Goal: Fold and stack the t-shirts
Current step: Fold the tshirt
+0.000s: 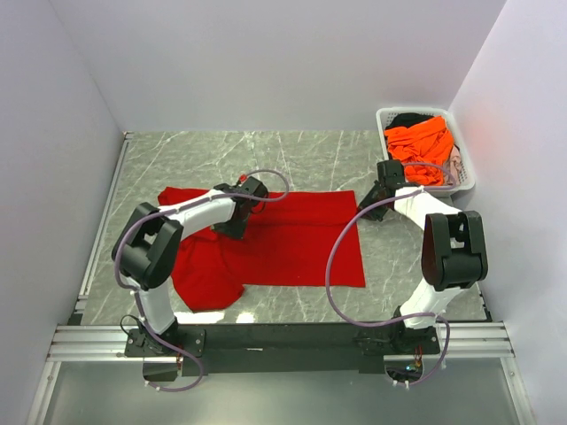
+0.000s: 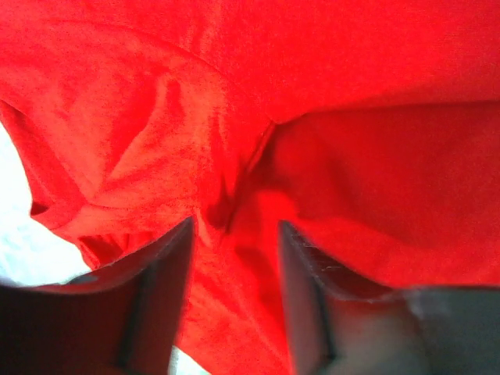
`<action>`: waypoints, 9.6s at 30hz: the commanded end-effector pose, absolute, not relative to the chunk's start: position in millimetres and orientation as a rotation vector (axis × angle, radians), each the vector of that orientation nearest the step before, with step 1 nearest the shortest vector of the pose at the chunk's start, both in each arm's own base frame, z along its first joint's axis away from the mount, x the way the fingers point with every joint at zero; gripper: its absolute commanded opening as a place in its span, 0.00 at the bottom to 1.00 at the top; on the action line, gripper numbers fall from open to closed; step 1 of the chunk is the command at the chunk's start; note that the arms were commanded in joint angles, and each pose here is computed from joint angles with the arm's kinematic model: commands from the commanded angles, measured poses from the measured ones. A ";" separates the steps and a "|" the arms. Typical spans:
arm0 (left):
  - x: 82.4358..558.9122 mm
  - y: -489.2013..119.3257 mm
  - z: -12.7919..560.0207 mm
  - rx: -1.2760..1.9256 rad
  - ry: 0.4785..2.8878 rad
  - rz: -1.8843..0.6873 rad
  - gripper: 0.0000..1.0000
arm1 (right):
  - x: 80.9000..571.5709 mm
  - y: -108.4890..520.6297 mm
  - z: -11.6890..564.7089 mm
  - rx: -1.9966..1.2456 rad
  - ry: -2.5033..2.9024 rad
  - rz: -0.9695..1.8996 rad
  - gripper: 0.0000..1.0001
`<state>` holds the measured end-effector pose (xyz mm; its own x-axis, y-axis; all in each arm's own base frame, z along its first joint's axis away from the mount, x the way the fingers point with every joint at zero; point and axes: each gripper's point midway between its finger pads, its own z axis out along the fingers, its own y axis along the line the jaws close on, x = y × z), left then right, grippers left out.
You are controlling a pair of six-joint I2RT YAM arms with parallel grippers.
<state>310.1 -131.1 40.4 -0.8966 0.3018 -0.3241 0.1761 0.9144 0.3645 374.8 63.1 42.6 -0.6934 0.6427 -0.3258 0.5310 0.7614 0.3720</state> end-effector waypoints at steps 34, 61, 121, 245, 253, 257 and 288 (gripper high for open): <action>448.4 50.2 70.0 -0.732 2.402 0.056 0.54 | 446.7 109.7 52.7 0.740 2.457 0.414 0.39; 478.6 102.7 52.1 -0.801 2.399 0.211 0.09 | 457.1 105.4 28.3 0.864 2.481 0.368 0.38; 392.4 -35.5 118.2 -0.664 2.347 -0.141 0.73 | 443.6 135.0 97.0 0.587 2.425 0.502 0.42; 266.8 46.6 101.4 -1.083 2.387 0.089 0.01 | 267.8 30.2 55.9 0.804 2.611 -0.031 0.00; 294.5 52.7 120.6 -1.038 2.354 0.083 0.01 | 304.0 37.0 73.7 0.806 2.571 0.009 0.00; 315.1 51.3 121.3 -1.016 2.365 0.053 0.01 | 323.8 38.3 70.3 0.805 2.582 -0.010 0.00; 397.1 56.1 109.2 -0.969 2.378 0.009 0.01 | 402.4 36.1 48.1 0.829 2.588 -0.055 0.00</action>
<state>378.6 48.9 88.1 -0.6121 -0.6551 -0.4430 -0.6594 0.7320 -0.1713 383.4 45.1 36.3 -0.7683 0.5399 -0.3439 0.5499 0.8317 0.0772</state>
